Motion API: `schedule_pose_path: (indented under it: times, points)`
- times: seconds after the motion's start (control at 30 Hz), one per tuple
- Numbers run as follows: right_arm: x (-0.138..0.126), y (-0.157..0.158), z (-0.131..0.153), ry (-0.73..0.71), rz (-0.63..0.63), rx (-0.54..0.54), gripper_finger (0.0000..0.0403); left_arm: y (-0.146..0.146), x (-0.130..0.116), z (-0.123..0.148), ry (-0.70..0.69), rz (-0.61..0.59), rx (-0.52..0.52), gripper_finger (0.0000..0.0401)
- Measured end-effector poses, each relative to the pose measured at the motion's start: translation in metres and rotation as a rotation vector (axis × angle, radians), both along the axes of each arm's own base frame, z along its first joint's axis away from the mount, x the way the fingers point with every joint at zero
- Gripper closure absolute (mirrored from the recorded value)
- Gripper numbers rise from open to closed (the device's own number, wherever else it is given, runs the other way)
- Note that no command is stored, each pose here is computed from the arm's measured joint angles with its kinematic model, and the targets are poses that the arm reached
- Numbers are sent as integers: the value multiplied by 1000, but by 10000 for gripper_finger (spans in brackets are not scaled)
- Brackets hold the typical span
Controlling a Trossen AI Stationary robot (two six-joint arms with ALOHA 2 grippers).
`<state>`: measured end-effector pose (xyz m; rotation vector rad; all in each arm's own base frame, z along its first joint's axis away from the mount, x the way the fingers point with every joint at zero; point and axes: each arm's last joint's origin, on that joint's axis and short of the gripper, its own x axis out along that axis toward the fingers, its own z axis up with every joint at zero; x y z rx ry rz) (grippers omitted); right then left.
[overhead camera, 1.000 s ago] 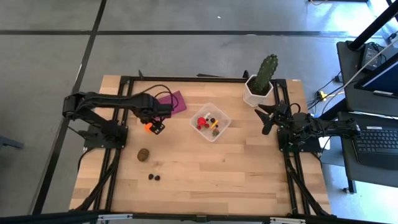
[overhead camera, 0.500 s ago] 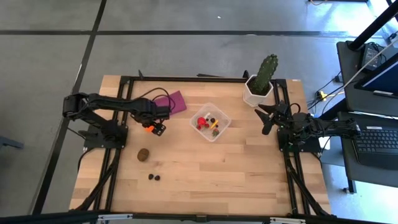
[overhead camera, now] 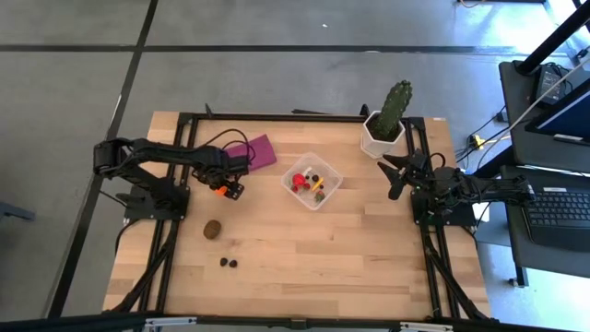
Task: Pick and placing Produce into tupperware
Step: Put the orange pumpkin into the transparent container
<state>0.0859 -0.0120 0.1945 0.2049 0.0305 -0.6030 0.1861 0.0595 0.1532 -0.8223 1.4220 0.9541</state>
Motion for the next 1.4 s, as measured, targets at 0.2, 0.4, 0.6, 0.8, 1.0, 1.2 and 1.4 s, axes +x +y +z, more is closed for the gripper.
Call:
schedule_pose_path:
  times: [0.2, 0.4, 0.6, 0.8, 1.0, 1.2, 1.4]
  points:
    - [0, 0, 0, 0, 0, 0, 234, 0, 0, -8, -40, 3, 9, 80]
    - [0, 0, 0, 0, 0, 0, 234, 0, 0, -9, -46, 2, 12, 81]
    - [0, 0, 0, -2, 0, 2, 234, 0, -1, -9, -44, 2, 12, 108]
    - [0, 0, 0, -2, 0, 2, 234, 0, -1, -9, -44, 0, 11, 145]
    - [0, 0, 0, -2, 0, 3, 234, 0, -1, -9, -44, 0, 11, 156]
    - [0, 0, 0, -2, 0, 3, 234, -3, 1, -8, -141, -53, -228, 149]
    - [0, 0, 0, 1, 0, -1, 234, -7, 28, 3, -581, -179, -645, 148]
